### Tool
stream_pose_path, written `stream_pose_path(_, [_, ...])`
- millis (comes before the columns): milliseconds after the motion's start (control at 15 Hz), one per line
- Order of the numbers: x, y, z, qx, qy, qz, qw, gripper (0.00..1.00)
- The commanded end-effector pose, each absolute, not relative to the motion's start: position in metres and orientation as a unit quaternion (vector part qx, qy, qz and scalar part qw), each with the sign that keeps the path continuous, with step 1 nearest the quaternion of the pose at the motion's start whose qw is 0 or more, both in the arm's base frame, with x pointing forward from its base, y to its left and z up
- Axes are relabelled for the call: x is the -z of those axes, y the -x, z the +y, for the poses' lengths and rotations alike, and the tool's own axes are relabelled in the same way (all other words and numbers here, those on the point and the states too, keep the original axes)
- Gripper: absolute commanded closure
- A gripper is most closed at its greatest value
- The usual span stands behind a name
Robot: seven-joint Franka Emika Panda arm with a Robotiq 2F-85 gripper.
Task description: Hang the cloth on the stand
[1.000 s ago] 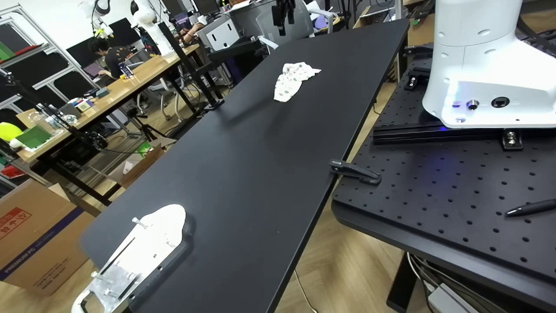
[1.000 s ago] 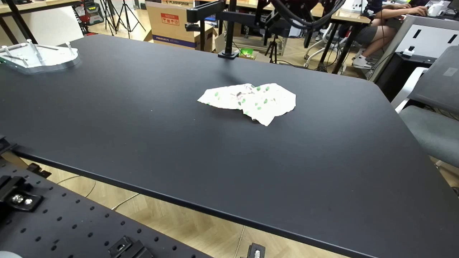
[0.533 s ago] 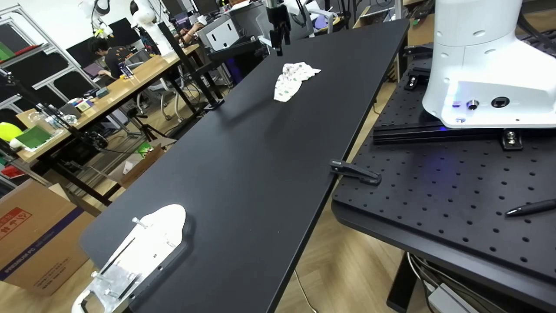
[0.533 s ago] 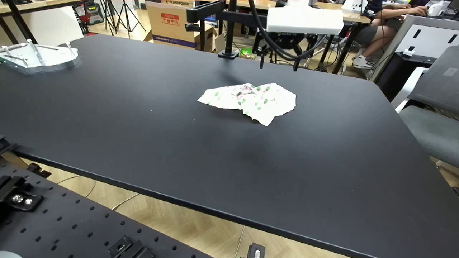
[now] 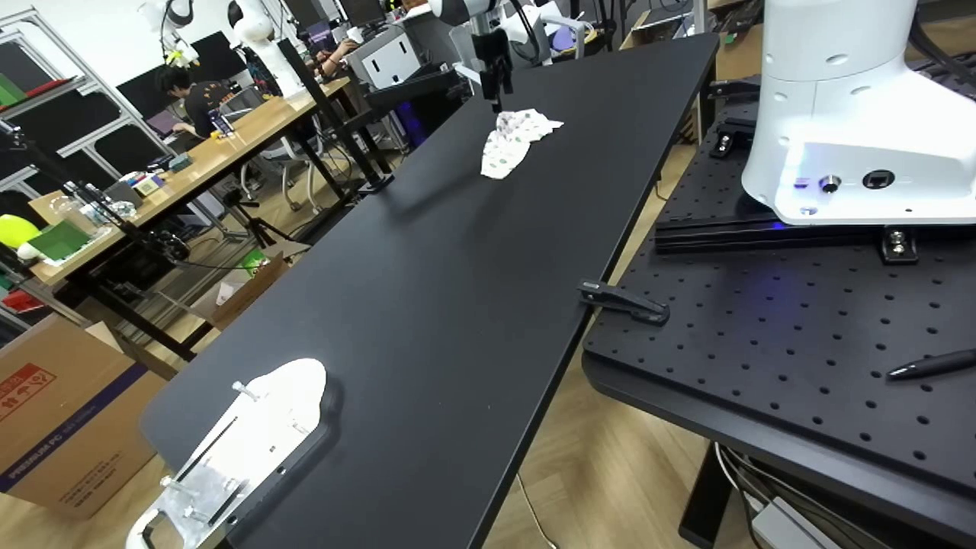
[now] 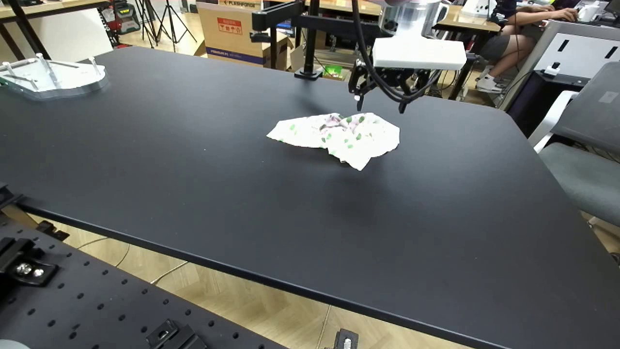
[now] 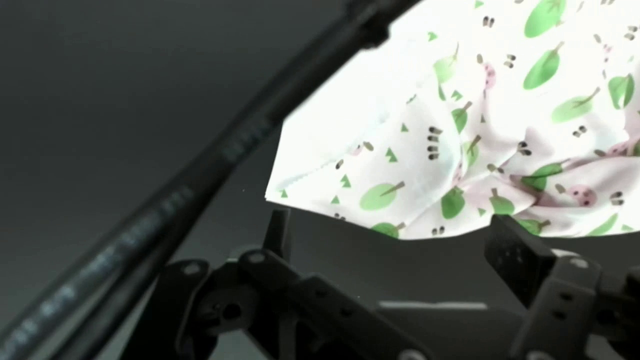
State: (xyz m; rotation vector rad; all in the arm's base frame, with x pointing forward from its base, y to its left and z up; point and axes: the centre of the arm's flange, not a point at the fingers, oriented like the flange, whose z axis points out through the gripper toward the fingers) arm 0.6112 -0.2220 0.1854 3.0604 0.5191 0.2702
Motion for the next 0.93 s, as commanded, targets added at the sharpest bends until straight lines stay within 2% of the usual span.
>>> stream_pose_path(0, [-0.171,-0.628,-0.232,-0.061,-0.983,0.172,0.006,0.0])
stream_pose_path(200, [-0.16,-0.631,-0.229,-0.043,-0.981,0.189,0.011,0.0])
stream_pose_path(267, [-0.158,-0.631,-0.228,-0.041,-0.98,0.193,0.012,0.25])
stream_pose_path(333, [-0.156,-0.632,-0.228,-0.039,-0.98,0.197,0.012,0.26])
stream_pose_path(867, [-0.157,-0.632,-0.218,-0.029,-0.976,0.216,0.0,0.82])
